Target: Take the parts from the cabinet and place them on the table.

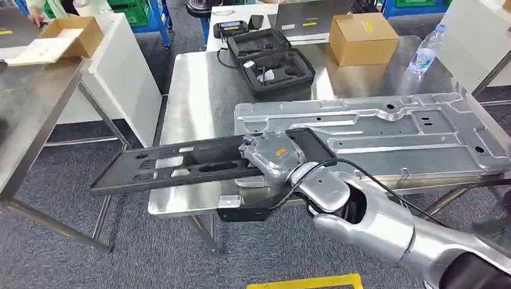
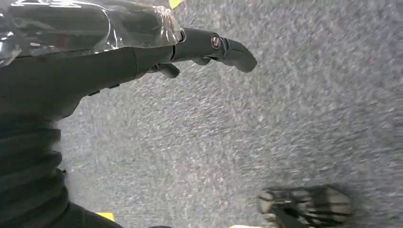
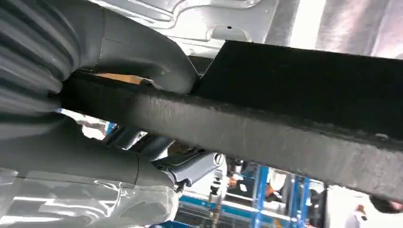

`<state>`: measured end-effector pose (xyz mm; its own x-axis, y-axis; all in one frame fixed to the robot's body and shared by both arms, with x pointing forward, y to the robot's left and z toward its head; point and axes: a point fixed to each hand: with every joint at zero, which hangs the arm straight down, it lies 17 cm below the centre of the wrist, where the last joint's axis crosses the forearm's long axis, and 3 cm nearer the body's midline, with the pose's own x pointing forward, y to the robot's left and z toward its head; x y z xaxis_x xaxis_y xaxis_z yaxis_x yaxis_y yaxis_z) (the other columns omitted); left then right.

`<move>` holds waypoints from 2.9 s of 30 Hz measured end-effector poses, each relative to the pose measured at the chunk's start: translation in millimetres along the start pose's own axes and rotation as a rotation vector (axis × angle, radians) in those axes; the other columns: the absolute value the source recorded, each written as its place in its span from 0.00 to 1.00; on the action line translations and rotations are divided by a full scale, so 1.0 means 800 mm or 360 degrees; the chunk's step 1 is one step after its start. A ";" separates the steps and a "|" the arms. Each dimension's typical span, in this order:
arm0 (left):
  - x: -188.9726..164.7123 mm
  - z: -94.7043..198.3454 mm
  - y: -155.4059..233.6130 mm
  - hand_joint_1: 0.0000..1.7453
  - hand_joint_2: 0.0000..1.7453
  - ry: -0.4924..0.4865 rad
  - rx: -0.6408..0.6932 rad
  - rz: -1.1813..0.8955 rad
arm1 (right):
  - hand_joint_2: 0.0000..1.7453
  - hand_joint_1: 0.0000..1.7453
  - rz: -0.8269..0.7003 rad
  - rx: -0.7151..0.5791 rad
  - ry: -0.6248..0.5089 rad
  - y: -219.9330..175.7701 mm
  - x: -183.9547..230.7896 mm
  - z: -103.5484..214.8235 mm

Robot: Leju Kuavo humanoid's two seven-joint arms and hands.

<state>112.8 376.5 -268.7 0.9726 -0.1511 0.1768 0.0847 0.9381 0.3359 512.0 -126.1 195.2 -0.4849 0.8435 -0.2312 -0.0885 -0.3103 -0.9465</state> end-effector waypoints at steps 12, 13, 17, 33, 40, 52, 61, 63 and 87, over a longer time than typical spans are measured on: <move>-0.001 -0.002 0.008 0.00 1.00 0.0006 0.0011 0.0000 | 1.00 1.00 0.0064 0.0035 -0.0059 0.006 0.022 0.001; -0.001 -0.001 0.007 0.00 1.00 0.0006 0.0008 -0.0001 | 1.00 1.00 0.0061 0.0045 -0.0064 0.009 0.024 0.002; -0.003 -0.002 0.008 0.00 1.00 0.0010 0.0011 -0.0002 | 1.00 1.00 0.0071 0.0061 -0.0008 0.015 0.013 0.003; -0.005 -0.002 0.010 0.00 1.00 0.0013 0.0019 -0.0012 | 1.00 1.00 0.0008 0.0267 0.0164 0.071 -0.044 0.024; -0.003 -0.002 0.011 0.00 1.00 0.0009 0.0021 -0.0021 | 1.00 1.00 -0.0019 0.0320 0.0203 0.091 -0.063 0.034; 0.013 -0.003 0.028 0.00 1.00 -0.0086 0.0121 -0.0002 | 1.00 1.00 -0.0082 0.0346 0.0184 0.114 -0.056 0.041; 0.017 -0.002 0.029 0.00 1.00 -0.0135 0.0142 -0.0024 | 0.00 0.00 -0.0102 0.0331 0.0168 0.114 -0.050 0.042; 0.019 -0.003 0.033 0.00 1.00 -0.0137 0.0155 -0.0024 | 0.00 0.00 -0.0103 0.0323 0.0164 0.112 -0.049 0.042; -0.003 -0.004 0.074 0.00 0.00 0.0030 0.0339 -0.0002 | 0.00 0.00 -0.0133 0.0244 0.0193 0.089 -0.052 0.045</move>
<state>116.5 433.5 -251.9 0.9765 -0.1444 0.1599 0.0399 0.8505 0.5244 494.8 -199.4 145.4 -0.3630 0.9127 -0.1876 -0.2599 -0.2925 -0.9203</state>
